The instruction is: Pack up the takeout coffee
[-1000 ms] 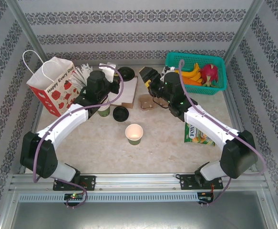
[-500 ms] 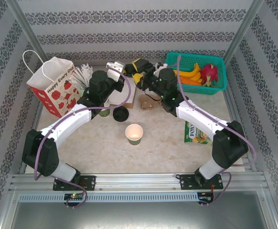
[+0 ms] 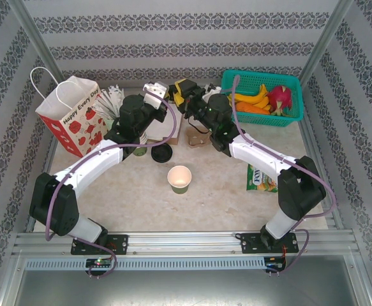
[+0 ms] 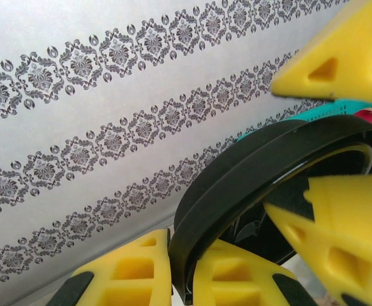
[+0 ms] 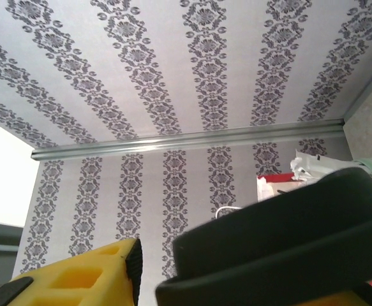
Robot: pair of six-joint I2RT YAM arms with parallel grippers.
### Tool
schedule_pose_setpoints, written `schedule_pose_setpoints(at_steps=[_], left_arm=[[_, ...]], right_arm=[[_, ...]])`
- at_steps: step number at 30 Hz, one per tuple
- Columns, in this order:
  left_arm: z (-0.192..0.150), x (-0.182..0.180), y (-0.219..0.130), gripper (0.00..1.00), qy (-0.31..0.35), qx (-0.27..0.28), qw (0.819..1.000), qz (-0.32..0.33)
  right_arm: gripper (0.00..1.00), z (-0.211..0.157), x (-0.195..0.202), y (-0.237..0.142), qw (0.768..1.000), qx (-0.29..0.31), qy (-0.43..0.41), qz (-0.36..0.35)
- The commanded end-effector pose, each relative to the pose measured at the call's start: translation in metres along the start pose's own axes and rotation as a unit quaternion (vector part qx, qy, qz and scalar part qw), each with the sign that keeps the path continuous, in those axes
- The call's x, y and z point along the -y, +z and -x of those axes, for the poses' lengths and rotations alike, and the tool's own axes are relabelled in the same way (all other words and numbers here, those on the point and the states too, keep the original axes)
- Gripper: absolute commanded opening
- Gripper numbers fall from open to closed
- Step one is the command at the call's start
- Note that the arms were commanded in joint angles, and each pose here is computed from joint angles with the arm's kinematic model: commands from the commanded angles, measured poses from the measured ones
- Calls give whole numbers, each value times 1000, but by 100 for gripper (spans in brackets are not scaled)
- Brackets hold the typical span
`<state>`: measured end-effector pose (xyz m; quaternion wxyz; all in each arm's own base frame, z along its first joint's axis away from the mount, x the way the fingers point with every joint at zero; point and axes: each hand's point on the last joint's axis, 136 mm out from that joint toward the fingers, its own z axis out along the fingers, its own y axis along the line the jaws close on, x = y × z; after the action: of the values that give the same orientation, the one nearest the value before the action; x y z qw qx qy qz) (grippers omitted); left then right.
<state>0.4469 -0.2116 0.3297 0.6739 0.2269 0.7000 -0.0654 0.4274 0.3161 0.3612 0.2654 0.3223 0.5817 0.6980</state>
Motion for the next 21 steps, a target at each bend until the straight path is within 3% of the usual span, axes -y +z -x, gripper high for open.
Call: schedule_pose_setpoints(at_steps=[1, 15, 21], left_arm=[[7, 4, -2, 0, 16, 25, 1000, 0], [6, 12, -5, 0, 28, 36, 999, -15], [6, 12, -6, 0, 23, 34, 999, -13]], right_arm=[[42, 1, -27, -4, 999, 19, -11, 47], [20, 3, -20, -4, 998, 37, -10, 49], [4, 5, -22, -8, 997, 45, -25, 49]])
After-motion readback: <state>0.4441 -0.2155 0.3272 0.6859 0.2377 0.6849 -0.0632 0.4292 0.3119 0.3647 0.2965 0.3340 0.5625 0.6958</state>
